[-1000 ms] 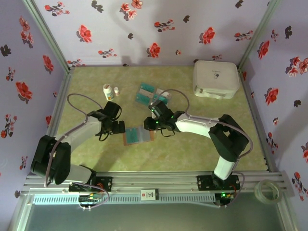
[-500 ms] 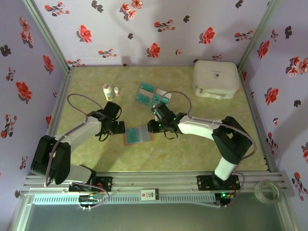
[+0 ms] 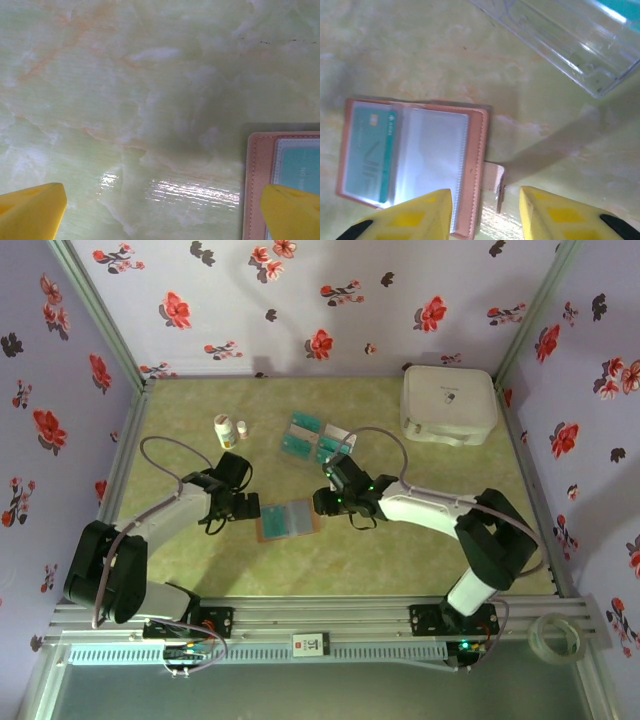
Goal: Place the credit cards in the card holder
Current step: Move the card holder to the center of the table.
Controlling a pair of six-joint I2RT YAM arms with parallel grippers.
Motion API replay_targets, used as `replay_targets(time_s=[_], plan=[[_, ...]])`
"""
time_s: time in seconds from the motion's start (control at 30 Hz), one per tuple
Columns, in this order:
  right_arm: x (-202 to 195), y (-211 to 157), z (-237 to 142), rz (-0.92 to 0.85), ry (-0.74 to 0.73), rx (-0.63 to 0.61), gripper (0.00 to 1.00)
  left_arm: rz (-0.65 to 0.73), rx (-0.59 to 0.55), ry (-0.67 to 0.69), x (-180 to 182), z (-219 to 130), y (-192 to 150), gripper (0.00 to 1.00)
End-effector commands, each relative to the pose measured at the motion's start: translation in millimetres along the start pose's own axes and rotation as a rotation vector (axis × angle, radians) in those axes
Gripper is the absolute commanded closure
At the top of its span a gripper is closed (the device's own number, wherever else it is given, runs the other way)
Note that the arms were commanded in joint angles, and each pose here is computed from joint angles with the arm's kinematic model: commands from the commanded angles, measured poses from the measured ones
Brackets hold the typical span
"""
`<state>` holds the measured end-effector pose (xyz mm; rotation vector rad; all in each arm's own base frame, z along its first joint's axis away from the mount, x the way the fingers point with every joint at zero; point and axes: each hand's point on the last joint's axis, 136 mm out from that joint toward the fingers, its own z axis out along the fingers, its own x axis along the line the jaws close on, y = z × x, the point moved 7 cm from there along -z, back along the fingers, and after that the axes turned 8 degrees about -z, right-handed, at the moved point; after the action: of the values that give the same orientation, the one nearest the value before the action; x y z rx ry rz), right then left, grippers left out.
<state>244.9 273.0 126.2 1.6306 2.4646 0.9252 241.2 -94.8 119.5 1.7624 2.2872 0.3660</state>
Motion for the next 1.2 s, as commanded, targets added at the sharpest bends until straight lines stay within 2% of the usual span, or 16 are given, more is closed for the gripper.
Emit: replay_targets(time_s=[0.0,0.27,0.5,0.57,0.67,0.7,0.93,1.17], plan=[[-4,-4,13,-0.005,-0.011,0.027,0.66,-0.008,0.021,0.001,2,3,-3,0.00],[-21,-10,9,0.024,-0.031,0.025,0.97,-0.005,0.026,-0.002,2,3,-4,0.00],[-41,-20,-7,0.054,-0.067,0.011,1.00,-0.002,0.034,-0.010,1,4,-6,0.00],[-42,-22,-10,0.061,-0.064,0.008,0.96,0.000,0.037,-0.016,-1,5,-6,0.00],[-42,-21,-16,0.064,-0.067,-0.001,0.73,0.011,0.045,-0.026,-4,6,-7,0.00],[-42,-20,-20,0.067,-0.069,-0.009,0.69,0.015,0.049,-0.030,-6,7,-9,0.00],[-34,-8,-49,0.093,-0.026,-0.098,0.62,0.051,0.066,-0.059,-17,8,-21,0.00],[-14,0,-46,0.126,0.112,-0.104,0.62,0.075,0.082,-0.074,-25,11,-39,0.00]])
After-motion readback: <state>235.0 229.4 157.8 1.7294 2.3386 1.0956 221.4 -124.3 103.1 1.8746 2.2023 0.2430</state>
